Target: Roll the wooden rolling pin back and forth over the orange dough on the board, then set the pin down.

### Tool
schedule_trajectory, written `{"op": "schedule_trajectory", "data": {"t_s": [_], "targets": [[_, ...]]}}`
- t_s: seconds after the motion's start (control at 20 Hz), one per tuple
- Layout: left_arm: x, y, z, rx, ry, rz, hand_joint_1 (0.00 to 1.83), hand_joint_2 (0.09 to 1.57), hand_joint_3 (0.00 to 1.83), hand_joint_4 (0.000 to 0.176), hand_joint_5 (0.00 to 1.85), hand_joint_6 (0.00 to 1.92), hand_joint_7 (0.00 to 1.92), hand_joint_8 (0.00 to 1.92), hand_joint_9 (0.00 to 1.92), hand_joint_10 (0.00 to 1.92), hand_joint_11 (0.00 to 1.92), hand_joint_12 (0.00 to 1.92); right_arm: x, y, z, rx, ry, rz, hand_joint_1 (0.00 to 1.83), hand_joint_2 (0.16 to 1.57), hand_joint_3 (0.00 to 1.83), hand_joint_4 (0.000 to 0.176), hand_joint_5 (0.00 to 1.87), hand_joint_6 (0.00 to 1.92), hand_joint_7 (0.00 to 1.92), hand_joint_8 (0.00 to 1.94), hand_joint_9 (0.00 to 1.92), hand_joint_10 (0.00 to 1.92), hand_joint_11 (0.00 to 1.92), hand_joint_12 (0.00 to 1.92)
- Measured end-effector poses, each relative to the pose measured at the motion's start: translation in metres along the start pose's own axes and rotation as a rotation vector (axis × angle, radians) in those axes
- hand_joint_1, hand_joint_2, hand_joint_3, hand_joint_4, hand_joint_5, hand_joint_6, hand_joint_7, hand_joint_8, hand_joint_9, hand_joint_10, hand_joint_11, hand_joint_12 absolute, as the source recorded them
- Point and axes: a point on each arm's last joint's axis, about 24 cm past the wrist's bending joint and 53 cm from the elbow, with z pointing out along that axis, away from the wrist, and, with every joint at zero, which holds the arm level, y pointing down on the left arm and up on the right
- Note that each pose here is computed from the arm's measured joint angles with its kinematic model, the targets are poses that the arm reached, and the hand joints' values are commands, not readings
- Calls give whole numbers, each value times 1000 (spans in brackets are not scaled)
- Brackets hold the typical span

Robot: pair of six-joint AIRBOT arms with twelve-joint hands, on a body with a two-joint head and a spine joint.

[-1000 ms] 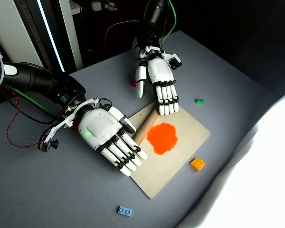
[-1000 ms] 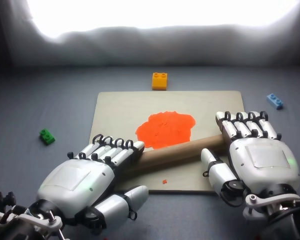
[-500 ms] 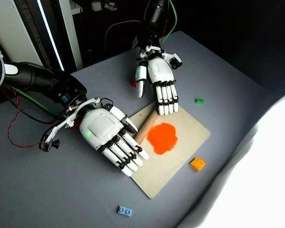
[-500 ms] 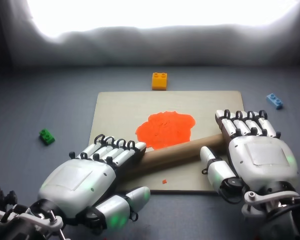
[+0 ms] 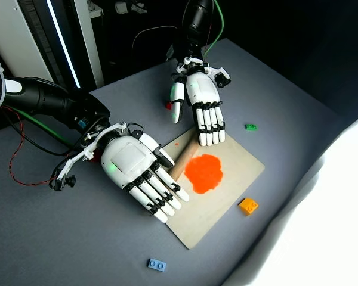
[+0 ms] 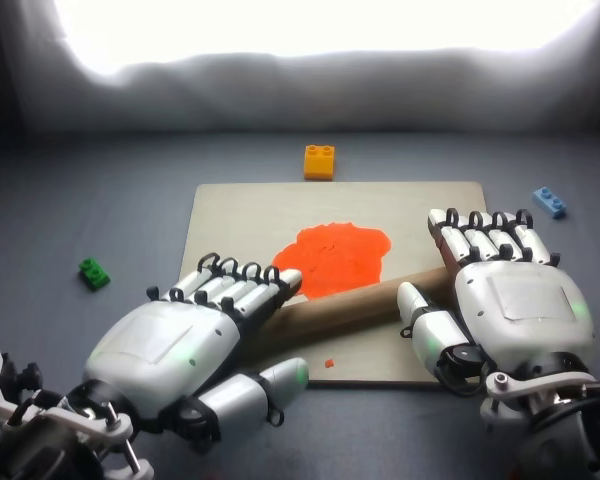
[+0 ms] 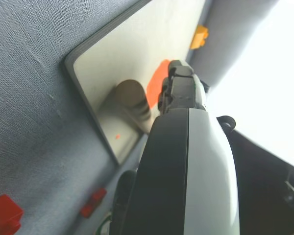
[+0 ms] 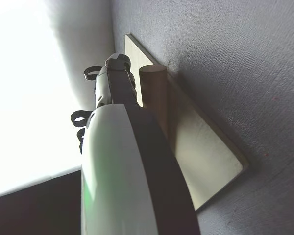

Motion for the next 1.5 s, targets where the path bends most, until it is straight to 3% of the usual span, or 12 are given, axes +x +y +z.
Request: {"op": "schedule_trajectory", "data": {"t_s": [0.1, 0.55, 0.65, 0.75, 0.95, 1.15, 1.25, 1.35, 1.4, 1.5], "targets": [[-1, -1, 2, 3, -1, 2, 0, 1482, 0, 0, 124, 1, 174, 2, 119, 2, 0, 176, -2, 1, 1, 0, -5, 3, 0, 1516, 0, 0, 175, 11, 229, 9, 180, 14, 0, 290], [-23, -6, 8, 6, -9, 31, 0, 1484, 0, 0, 110, 2, 163, 0, 106, 1, 0, 137, -24, 10, 12, -15, -48, 10, 0, 1518, 1, 0, 181, 5, 248, 2, 192, 7, 0, 308], [-29, -9, 11, 6, 0, 58, 0, 1483, 0, 0, 108, 1, 165, 1, 117, 5, 0, 156, -33, 13, 16, -30, -59, 0, 0, 1513, 0, 0, 180, 4, 248, 1, 194, 7, 0, 311], [-37, -16, 16, 10, 24, 109, 0, 1482, 0, 0, 101, 1, 164, 2, 114, 3, 0, 157, -48, 24, 19, -97, -67, -37, 0, 1506, 0, 0, 168, 3, 241, 0, 191, 4, 0, 319], [-58, -37, 25, 36, 42, 184, 0, 1486, 1, 0, 134, 14, 182, 7, 126, 6, 0, 186, -70, 30, 22, -117, -59, -49, 0, 1495, 0, 0, 182, 8, 243, 3, 181, 2, 0, 306], [-79, -61, 34, 56, 72, 268, 0, 1488, 1, 0, 148, 11, 188, 2, 118, 1, 0, 187, -89, 29, 16, -107, -4, -58, 0, 1457, 0, 0, 280, 39, 345, 19, 251, 22, 0, 541], [-80, -75, 35, 77, 92, 285, 0, 1486, 0, 0, 183, 16, 231, 10, 131, 5, 0, 189, -98, 33, 15, -117, 15, -54, 0, 1430, 0, 0, 404, 88, 471, 46, 385, 69, 0, 968], [-77, -89, 37, 95, 153, 338, 0, 1478, 0, 0, 248, 31, 328, 28, 189, 22, 0, 324, -109, 40, 12, -137, 39, -51, 3, 1441, 0, 0, 508, 137, 582, 71, 512, 123, 0, 1205], [-77, -99, 38, 111, 186, 360, 0, 1476, 0, 0, 289, 40, 389, 36, 231, 33, 0, 402, -119, 41, 10, -140, 55, -58, 3, 1444, 0, 0, 547, 161, 631, 83, 561, 155, 0, 1280], [-75, -105, 38, 119, 205, 360, 0, 1476, 0, 0, 289, 40, 389, 36, 231, 33, 0, 402, -127, 38, 10, -137, 68, -71, 3, 1444, 0, 0, 547, 161, 631, 83, 561, 155, 0, 1280]]}}
